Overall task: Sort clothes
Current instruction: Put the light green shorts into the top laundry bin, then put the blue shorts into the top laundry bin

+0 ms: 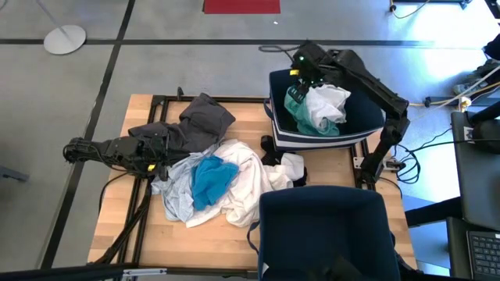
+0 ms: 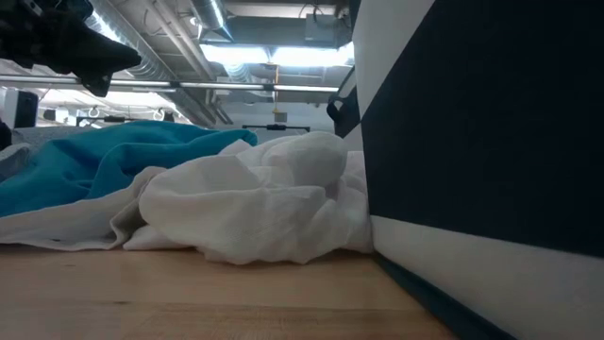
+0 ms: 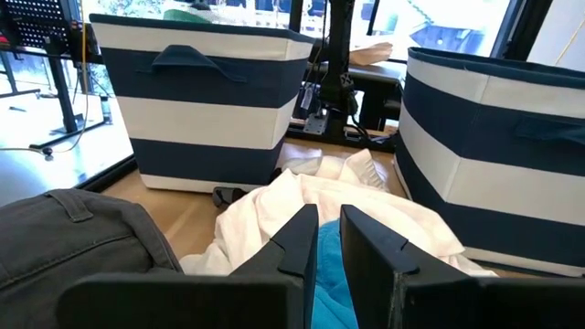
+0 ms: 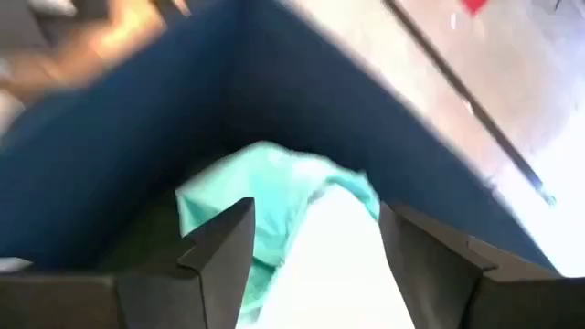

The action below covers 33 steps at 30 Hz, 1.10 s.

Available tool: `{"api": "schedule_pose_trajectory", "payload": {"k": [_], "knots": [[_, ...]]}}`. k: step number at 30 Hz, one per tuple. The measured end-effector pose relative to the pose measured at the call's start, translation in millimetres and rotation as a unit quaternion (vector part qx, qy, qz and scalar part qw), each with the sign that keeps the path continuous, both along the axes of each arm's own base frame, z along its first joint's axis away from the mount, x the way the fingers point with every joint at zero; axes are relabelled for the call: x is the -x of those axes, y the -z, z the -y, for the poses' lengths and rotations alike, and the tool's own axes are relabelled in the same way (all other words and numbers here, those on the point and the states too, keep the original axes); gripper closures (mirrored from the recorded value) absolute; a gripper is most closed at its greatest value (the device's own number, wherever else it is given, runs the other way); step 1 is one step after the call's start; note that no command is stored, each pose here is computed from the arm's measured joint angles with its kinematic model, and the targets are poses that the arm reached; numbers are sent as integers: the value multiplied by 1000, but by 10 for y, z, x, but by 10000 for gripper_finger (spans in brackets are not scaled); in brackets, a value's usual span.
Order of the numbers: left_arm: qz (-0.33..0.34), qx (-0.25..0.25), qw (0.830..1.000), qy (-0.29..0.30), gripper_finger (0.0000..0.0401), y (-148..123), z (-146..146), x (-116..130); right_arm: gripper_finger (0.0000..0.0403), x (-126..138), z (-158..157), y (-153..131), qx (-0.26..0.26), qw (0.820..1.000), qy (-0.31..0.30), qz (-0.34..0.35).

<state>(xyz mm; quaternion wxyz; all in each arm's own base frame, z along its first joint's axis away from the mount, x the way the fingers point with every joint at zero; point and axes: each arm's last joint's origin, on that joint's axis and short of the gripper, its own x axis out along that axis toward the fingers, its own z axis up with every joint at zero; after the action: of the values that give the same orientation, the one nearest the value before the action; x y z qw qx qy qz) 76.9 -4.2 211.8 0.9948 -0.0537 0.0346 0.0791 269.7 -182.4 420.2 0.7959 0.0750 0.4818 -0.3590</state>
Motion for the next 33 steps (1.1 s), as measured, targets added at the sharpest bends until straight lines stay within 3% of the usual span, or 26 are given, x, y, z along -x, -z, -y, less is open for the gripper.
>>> {"api": "schedule_pose_trajectory", "payload": {"k": [7,17,20,33], "knots": [[0,-1,1000,0,361,0,0,0,165,-246,-372,-334,16,988,-95,123],[-2,1,1000,0,361,5,0,0,166,-882,-1044,-324,49,933,-266,238],[-2,1,1000,0,361,5,0,0,166,-1049,-1213,-236,53,920,-300,246],[0,2,1000,0,361,0,0,0,166,-1802,-1718,631,24,907,-392,155]]}}
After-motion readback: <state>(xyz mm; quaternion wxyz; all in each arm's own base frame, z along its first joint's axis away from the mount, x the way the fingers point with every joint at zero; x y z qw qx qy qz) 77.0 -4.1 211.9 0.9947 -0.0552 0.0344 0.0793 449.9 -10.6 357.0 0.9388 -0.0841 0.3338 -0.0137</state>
